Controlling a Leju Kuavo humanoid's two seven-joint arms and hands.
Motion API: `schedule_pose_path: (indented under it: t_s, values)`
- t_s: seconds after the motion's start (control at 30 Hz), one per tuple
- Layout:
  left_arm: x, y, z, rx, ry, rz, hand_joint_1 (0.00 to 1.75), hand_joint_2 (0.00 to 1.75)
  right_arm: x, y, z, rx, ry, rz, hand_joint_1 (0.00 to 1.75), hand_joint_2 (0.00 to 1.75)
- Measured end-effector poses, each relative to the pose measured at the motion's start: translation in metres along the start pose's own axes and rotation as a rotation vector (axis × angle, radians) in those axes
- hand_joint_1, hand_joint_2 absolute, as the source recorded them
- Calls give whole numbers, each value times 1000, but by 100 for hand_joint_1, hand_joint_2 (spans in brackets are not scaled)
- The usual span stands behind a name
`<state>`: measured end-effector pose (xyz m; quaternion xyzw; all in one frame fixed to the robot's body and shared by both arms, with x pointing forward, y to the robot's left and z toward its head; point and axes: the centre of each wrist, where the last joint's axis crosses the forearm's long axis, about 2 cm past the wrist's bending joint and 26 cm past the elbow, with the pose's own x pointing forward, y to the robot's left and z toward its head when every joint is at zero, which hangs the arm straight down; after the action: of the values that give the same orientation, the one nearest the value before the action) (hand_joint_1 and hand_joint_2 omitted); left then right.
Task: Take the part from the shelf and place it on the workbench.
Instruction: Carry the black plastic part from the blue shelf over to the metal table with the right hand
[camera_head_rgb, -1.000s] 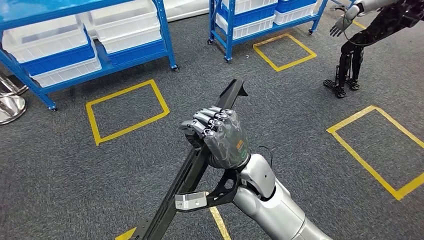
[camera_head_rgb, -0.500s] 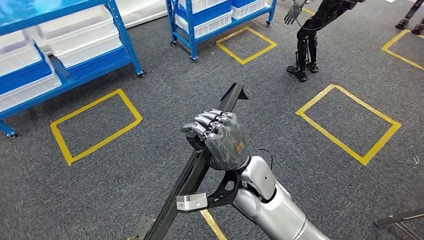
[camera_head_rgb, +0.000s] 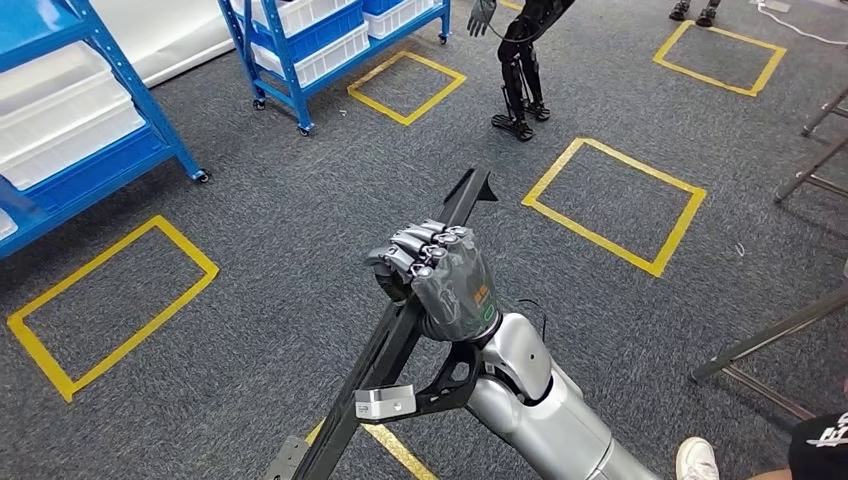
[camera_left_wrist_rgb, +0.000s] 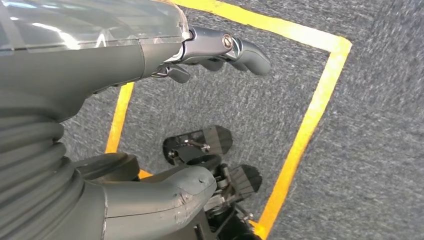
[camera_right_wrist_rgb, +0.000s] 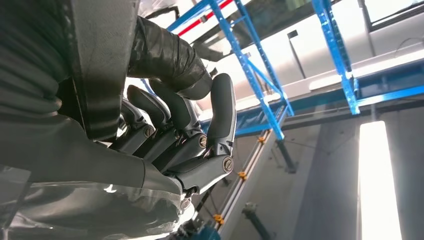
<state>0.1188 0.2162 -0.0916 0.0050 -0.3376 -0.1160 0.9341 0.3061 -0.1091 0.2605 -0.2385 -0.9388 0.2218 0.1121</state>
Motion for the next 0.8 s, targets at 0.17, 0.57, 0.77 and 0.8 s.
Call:
schedule_pose_path:
  t_s: [0.17,0.57,0.77,0.8]
  values:
    - [1,0,-1,-1,-5,-1,0,175,-2,-1,2,1,4,6,175,175]
    - [4,0,-2,23,-26,-1,0,175,-7,-5,4,-14,17,22,175,175]
    - [3,0,-1,21,-26,-1,0,175,-8,-7,2,-23,17,28,175,175]
    - [3,0,-1,22,-27,-1,0,175,-9,-7,2,-24,18,29,175,175]
